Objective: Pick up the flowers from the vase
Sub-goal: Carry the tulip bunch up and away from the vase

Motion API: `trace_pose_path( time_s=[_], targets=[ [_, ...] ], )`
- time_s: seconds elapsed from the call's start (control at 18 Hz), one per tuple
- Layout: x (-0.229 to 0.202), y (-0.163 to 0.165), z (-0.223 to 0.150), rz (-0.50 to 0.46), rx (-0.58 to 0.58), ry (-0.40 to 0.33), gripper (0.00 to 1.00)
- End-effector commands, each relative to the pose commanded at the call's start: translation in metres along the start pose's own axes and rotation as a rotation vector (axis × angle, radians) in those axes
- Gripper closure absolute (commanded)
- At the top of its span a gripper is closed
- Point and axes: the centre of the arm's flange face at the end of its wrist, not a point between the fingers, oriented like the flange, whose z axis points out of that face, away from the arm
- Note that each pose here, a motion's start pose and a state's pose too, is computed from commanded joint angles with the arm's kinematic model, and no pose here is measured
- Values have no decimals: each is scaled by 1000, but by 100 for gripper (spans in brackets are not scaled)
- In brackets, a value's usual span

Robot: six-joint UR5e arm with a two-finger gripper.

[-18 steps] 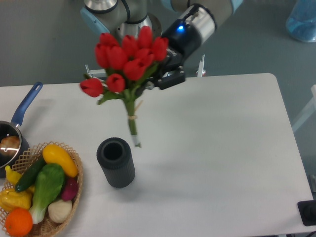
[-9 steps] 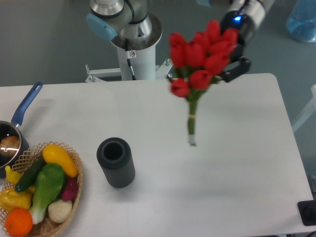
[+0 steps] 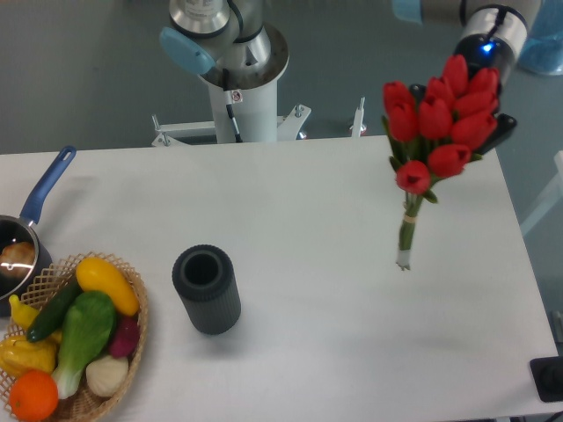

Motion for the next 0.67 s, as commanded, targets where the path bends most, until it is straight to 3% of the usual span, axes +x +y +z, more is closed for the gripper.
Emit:
trace_pose_path(
  time_s=[0.67],
  targets=[
    [-6,14,-8,10,-2,-14,72]
  ],
)
